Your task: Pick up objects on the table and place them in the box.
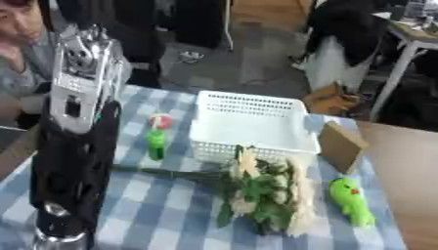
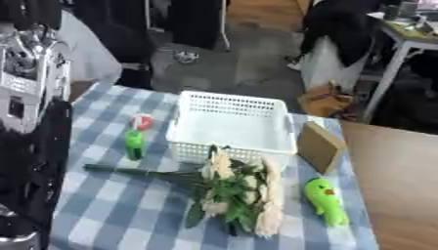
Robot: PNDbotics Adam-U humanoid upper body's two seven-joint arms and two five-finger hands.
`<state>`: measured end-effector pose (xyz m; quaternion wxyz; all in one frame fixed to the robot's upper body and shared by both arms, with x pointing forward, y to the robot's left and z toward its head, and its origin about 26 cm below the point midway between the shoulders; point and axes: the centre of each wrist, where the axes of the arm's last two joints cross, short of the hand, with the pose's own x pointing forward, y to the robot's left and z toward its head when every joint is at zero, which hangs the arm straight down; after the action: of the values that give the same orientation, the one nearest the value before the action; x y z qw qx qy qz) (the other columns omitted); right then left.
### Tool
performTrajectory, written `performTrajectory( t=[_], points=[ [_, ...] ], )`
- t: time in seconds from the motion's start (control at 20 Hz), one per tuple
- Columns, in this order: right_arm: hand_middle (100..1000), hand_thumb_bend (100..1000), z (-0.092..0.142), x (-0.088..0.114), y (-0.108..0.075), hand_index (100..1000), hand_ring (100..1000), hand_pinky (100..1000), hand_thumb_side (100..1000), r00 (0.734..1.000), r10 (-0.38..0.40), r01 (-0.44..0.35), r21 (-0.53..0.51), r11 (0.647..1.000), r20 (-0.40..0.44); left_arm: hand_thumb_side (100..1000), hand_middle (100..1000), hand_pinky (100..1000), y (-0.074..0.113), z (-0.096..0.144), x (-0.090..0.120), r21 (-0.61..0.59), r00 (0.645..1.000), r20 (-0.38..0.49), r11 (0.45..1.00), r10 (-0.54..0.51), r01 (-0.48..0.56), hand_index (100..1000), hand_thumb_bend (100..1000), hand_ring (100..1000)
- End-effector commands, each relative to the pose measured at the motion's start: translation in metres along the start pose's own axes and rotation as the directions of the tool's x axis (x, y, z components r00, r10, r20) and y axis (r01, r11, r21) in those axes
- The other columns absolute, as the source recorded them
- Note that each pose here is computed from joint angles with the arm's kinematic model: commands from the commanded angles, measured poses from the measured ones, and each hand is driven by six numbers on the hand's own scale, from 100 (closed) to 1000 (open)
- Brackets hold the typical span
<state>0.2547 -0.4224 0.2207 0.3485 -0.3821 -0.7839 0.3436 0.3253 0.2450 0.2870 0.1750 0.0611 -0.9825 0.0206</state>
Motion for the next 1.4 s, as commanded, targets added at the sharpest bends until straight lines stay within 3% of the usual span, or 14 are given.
performTrajectory(
  t=[0.05, 0.2, 0.5, 0.55, 0.8, 0.95, 1.1, 1.3, 1.4],
  points=[
    [847, 100, -0.005, -0.016, -0.009, 869, 880, 850, 1000, 0.995, 0.099, -0.102, 0.143, 0.984, 0.027, 969, 826, 677, -0.003, -0.007, 0.004, -0.019, 1.000, 0.023, 1.000, 0.005, -0.005, 925, 100, 828],
    [853, 119, -0.001, -0.036, -0.005, 881, 889, 852, 1000, 0.991, 0.132, -0.136, 0.268, 0.954, 0.035, 970, 822, 677, -0.005, -0.006, 0.003, -0.027, 1.000, 0.020, 1.000, 0.008, -0.008, 923, 100, 827],
    [865, 189, 0.001, -0.070, -0.004, 889, 902, 867, 1000, 0.983, 0.176, -0.181, 0.423, 0.888, 0.050, 970, 815, 676, -0.009, -0.006, 0.004, -0.038, 1.000, 0.016, 0.999, 0.025, -0.025, 920, 100, 828],
    [859, 165, 0.001, -0.075, -0.003, 889, 903, 868, 1000, 0.981, 0.184, -0.190, 0.447, 0.874, 0.057, 970, 815, 676, -0.010, -0.006, 0.004, -0.040, 1.000, 0.016, 0.999, 0.027, -0.027, 920, 100, 828],
    [888, 221, 0.007, -0.096, 0.003, 900, 915, 878, 1000, 0.969, 0.221, -0.242, 0.615, 0.751, 0.111, 970, 810, 675, -0.013, -0.006, 0.005, -0.047, 0.999, 0.017, 0.998, 0.040, -0.039, 915, 100, 827],
    [879, 250, 0.010, -0.104, 0.010, 908, 918, 881, 1000, 0.964, 0.233, -0.256, 0.676, 0.691, 0.127, 970, 808, 675, -0.015, -0.006, 0.006, -0.049, 0.998, 0.022, 0.997, 0.052, -0.051, 913, 100, 826],
    [875, 266, 0.015, -0.110, 0.018, 897, 918, 882, 1000, 0.965, 0.228, -0.249, 0.714, 0.654, 0.127, 970, 803, 675, -0.017, -0.007, 0.007, -0.049, 0.998, 0.026, 0.997, 0.062, -0.061, 910, 100, 825],
    [874, 230, 0.022, -0.118, 0.023, 896, 923, 888, 1000, 0.964, 0.238, -0.239, 0.783, 0.575, 0.119, 970, 799, 674, -0.020, -0.008, 0.008, -0.052, 0.997, 0.028, 0.996, 0.071, -0.070, 905, 100, 824],
    [874, 235, 0.029, -0.124, 0.027, 895, 924, 891, 991, 0.966, 0.234, -0.218, 0.837, 0.502, 0.111, 969, 797, 674, -0.021, -0.008, 0.009, -0.055, 0.996, 0.030, 0.996, 0.079, -0.077, 904, 100, 824]
  ],
)
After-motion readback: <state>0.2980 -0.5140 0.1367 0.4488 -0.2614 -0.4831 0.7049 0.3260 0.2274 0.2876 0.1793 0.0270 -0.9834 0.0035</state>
